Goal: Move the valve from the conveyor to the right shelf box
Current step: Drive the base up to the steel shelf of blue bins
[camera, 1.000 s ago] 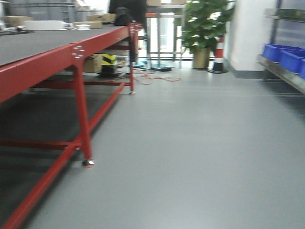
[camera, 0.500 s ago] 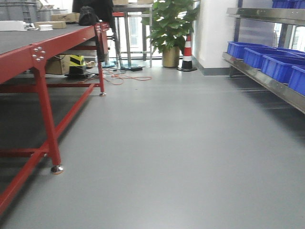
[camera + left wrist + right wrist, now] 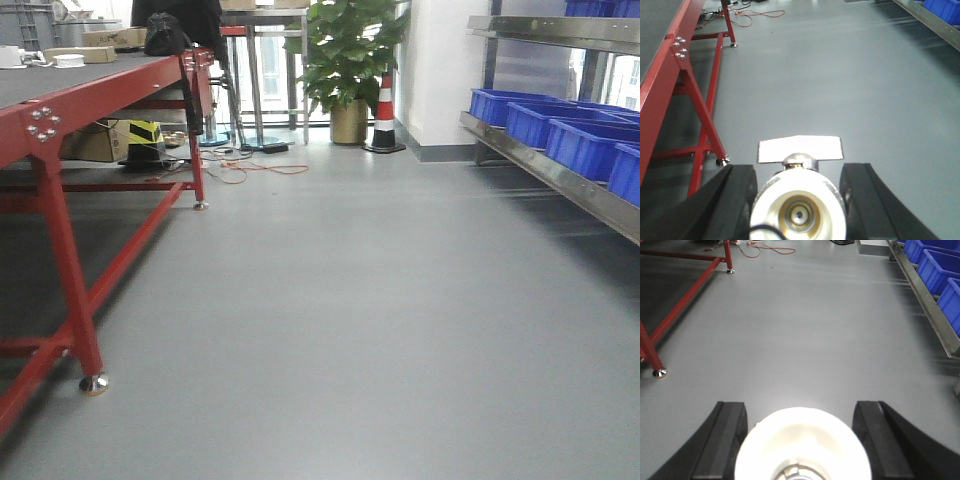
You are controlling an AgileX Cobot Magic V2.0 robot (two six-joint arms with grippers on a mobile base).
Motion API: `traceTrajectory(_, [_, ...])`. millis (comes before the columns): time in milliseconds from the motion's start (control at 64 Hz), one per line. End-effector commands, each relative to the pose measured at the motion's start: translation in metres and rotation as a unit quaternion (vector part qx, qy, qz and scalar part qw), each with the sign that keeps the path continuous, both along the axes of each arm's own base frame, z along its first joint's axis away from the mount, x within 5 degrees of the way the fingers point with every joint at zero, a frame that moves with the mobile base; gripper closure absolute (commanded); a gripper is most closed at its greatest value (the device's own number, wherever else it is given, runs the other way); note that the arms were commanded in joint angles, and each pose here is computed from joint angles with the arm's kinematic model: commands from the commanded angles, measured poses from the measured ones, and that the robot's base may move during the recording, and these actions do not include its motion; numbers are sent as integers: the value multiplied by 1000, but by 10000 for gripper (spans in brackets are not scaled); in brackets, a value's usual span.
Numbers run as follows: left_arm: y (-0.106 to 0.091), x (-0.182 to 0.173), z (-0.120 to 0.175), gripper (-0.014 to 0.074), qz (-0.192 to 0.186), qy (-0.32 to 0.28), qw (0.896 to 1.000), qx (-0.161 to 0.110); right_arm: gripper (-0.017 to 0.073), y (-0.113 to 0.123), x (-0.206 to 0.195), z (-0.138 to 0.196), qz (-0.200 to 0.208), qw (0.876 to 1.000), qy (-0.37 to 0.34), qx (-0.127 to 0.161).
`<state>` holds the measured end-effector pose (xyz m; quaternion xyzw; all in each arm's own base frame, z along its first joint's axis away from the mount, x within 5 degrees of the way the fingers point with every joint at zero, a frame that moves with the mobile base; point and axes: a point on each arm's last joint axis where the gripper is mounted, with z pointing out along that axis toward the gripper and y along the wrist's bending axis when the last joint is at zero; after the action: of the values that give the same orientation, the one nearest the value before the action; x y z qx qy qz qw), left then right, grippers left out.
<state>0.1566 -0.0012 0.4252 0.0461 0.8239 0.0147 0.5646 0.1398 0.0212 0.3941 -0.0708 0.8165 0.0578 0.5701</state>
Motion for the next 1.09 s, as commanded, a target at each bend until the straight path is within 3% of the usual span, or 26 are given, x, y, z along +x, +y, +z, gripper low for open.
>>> traceTrajectory(0, [-1, -1, 8, 705, -1, -36, 999, -7, 713, -1, -1, 11, -6, 999, -45, 3])
traceTrajectory(1078, [-1, -1, 8, 705, -1, -37, 999, -7, 713, -1, -1, 11, -6, 999, -47, 3])
